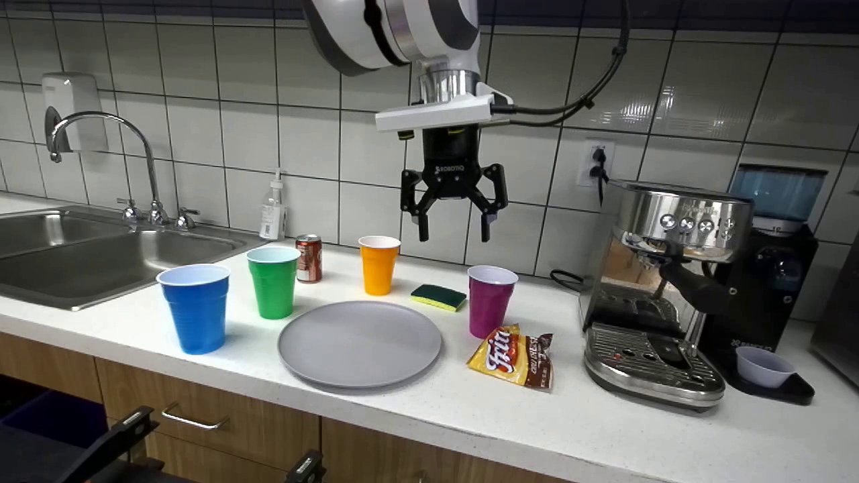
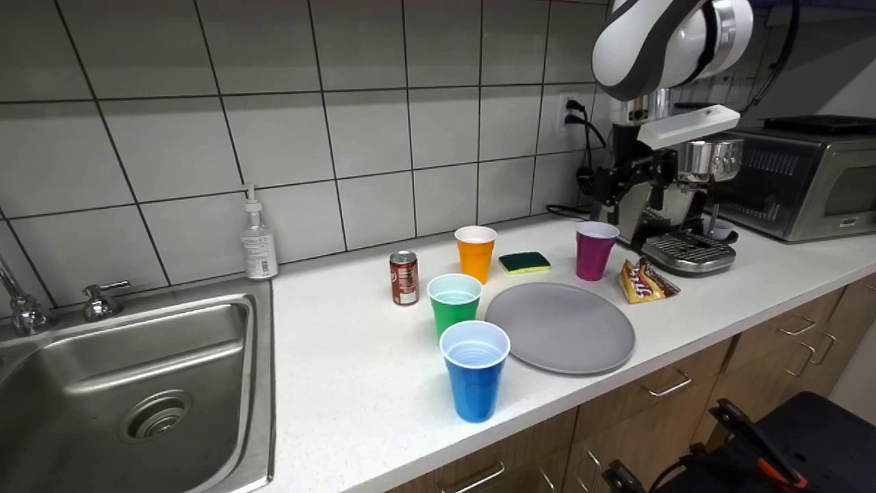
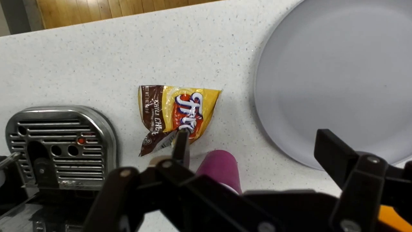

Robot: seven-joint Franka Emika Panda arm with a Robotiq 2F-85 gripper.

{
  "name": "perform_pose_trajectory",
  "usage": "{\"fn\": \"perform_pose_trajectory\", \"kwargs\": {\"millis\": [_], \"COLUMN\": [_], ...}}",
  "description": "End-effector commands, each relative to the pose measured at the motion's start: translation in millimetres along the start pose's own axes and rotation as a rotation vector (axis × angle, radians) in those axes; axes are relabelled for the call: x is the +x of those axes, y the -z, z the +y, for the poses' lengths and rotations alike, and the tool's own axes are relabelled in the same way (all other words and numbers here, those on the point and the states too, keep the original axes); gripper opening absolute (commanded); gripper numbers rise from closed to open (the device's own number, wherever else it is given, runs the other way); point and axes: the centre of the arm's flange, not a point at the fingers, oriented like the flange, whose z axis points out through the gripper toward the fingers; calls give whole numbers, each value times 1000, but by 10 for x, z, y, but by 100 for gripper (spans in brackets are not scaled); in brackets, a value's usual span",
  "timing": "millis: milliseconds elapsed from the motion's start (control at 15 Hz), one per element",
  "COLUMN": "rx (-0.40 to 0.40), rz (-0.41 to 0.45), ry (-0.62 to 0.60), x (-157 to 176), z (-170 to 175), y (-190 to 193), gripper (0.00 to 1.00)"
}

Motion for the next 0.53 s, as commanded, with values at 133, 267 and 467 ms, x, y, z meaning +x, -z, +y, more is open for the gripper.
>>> {"fn": "perform_pose_trajectory", "kwargs": {"millis": [133, 267, 467], "rx": [42, 54, 59], "rz": [-25, -31, -42], "ry": [17, 19, 26], "x": [661, 827, 1059], "z": [71, 62, 47], "y": [-189, -272, -377], "gripper": [100, 100, 100]}}
